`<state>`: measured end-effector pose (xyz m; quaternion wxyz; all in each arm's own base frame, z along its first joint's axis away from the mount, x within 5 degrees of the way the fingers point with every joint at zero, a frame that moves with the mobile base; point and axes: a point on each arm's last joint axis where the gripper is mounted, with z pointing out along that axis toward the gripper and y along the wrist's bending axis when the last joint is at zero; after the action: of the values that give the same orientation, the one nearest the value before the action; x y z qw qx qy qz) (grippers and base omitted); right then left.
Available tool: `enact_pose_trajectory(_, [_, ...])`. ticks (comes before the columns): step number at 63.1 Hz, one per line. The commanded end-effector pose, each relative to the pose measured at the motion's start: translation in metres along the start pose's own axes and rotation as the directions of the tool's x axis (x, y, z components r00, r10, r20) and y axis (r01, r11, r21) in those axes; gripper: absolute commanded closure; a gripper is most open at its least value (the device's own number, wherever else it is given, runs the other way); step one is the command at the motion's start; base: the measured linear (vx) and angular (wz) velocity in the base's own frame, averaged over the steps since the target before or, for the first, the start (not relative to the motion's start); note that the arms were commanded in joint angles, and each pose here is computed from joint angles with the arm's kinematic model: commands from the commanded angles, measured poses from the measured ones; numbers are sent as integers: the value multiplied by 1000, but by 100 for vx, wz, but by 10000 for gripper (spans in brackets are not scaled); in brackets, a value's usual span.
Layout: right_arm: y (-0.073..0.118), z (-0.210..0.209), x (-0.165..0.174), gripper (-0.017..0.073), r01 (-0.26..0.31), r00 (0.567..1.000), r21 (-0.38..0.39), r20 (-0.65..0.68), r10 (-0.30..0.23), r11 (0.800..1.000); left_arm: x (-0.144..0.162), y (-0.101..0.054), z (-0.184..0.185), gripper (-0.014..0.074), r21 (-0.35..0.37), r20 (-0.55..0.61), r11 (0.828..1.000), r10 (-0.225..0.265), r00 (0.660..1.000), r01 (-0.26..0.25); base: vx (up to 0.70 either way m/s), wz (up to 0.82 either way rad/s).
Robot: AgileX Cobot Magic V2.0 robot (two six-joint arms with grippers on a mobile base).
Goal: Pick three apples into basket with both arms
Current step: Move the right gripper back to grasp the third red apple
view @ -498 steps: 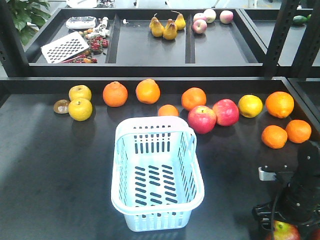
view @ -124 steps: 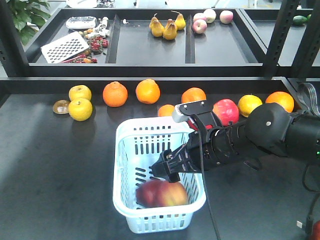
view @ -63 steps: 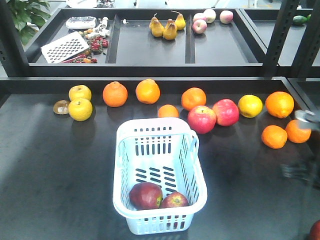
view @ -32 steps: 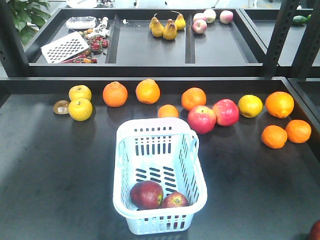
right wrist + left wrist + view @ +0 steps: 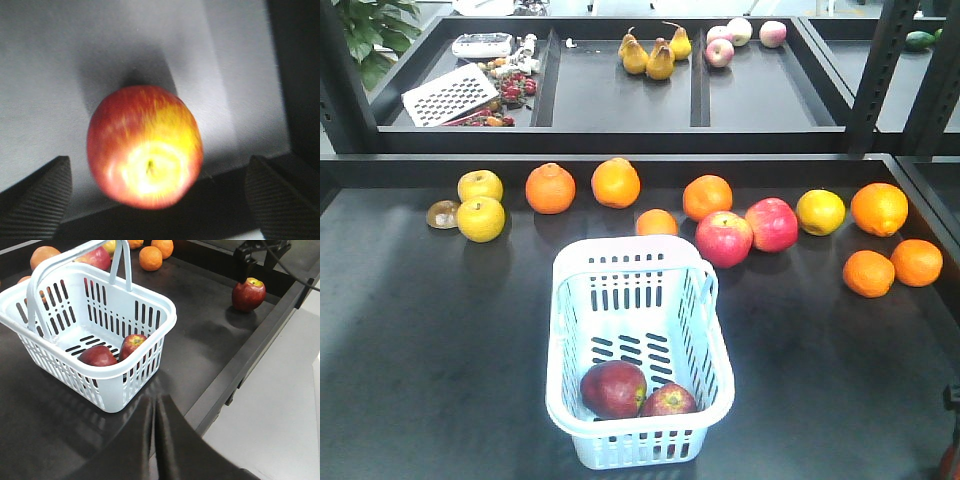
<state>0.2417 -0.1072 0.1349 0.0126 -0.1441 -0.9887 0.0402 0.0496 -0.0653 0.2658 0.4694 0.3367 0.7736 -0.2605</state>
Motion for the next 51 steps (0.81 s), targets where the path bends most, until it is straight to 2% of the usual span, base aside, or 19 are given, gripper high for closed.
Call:
enact_pose_trajectory(1, [-3, -1, -8, -76, 17, 999, 10, 36, -17, 1000, -12, 1, -3, 600, -10, 74, 999, -32, 997, 33, 0, 0])
enact_pose_trajectory(21, [-1, 26, -11, -41, 29, 999, -1, -32, -29, 1000, -12, 0, -3, 600, -10, 73, 999, -32, 997, 33, 0, 0])
enact_pose_trajectory(28, [0, 22, -13, 60, 9, 1000, -18, -21, -9, 1000, -12, 0, -3, 600, -10, 73, 999, -32, 997, 33, 0, 0])
enact_pose_trajectory(35, [3, 7, -16, 243, 9, 1000, -65, -3, -9, 998, -12, 0, -3, 600, -8, 71, 999, -32, 997, 32, 0, 0])
enact_pose_trajectory(37, [4, 0, -18, 310, 31, 999, -83, 16, -30, 996, -12, 0, -3, 600, -7, 71, 999, -32, 997, 32, 0, 0])
enact_pose_trajectory(41, [9, -17, -21, 414, 43, 997, -153, 62, -34, 987, -12, 0, -3, 600, -7, 71, 999, -32, 997, 32, 0, 0])
enact_pose_trajectory(45, [15, -42, -22, 517, 94, 987, -219, 149, -62, 971, -12, 0, -3, 600, -7, 71, 999, -32, 997, 32, 0, 0])
enact_pose_trajectory(48, [21, -63, -20, 575, 136, 972, -289, 226, -70, 948, -12, 0, -3, 600, -7, 71, 999, -32, 997, 32, 0, 0])
enact_pose_trajectory(51, [27, -84, -14, 573, 178, 952, -336, 297, -75, 925, -12, 0, -3, 600, -7, 71, 999, -32, 997, 32, 0, 0])
